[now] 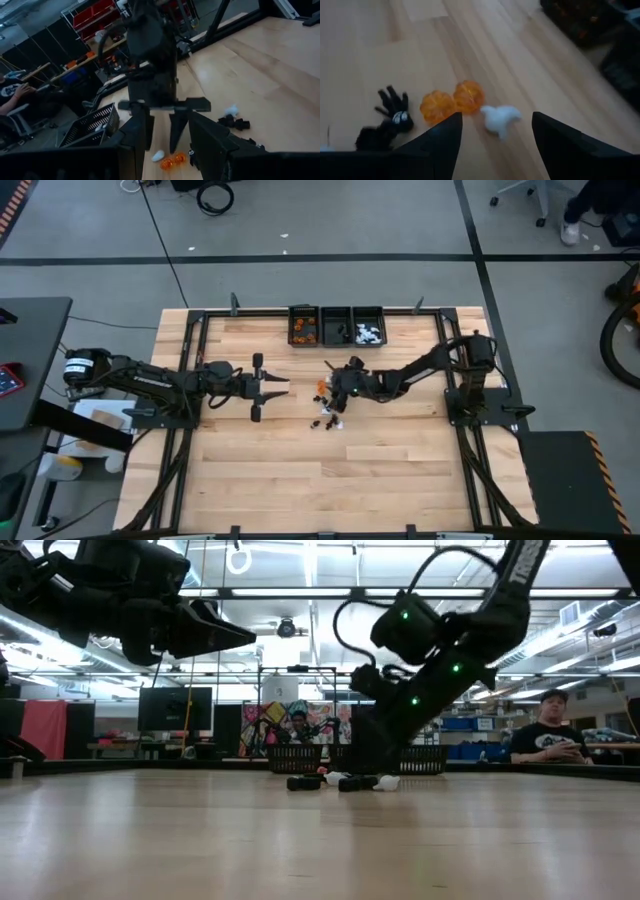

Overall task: Sort game pieces by color
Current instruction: Put the white game piece into the right black basket

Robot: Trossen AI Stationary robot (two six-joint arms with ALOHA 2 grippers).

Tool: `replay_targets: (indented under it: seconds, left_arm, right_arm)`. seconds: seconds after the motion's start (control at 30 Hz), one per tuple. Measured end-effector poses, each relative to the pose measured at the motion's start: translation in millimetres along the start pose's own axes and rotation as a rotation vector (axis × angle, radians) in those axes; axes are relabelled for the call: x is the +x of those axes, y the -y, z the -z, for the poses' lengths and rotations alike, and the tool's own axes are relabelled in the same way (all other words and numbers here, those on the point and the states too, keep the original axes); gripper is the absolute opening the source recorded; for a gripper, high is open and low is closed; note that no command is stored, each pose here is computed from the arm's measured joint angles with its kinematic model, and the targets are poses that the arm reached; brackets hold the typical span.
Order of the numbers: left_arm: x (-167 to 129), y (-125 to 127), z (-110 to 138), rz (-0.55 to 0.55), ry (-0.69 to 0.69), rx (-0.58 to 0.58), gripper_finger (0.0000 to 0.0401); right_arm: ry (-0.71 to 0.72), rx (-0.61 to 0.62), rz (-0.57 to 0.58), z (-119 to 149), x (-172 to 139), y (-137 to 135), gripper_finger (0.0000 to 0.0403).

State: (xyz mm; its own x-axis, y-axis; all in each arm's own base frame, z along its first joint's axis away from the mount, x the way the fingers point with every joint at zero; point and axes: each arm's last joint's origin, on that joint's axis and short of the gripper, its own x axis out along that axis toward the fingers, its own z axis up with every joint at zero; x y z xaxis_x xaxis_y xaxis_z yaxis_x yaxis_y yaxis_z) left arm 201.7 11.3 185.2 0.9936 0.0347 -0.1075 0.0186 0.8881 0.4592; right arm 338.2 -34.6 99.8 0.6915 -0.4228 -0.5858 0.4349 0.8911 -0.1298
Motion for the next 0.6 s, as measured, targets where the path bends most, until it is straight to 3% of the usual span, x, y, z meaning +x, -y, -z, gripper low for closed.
replay_targets:
  seconds: [0.3, 0.6]
  left_arm:
    - [0, -2, 2, -0.008, -0.012, 0.009, 0.0130]
    - [0, 0, 4, 0.004, -0.035, -0.009, 0.0130]
  right_arm:
    - [0.047, 0.018, -0.014, 15, 26, 5, 0.0233]
    - [-0.024, -0.017, -0.025, 21, 11, -7, 0.0141]
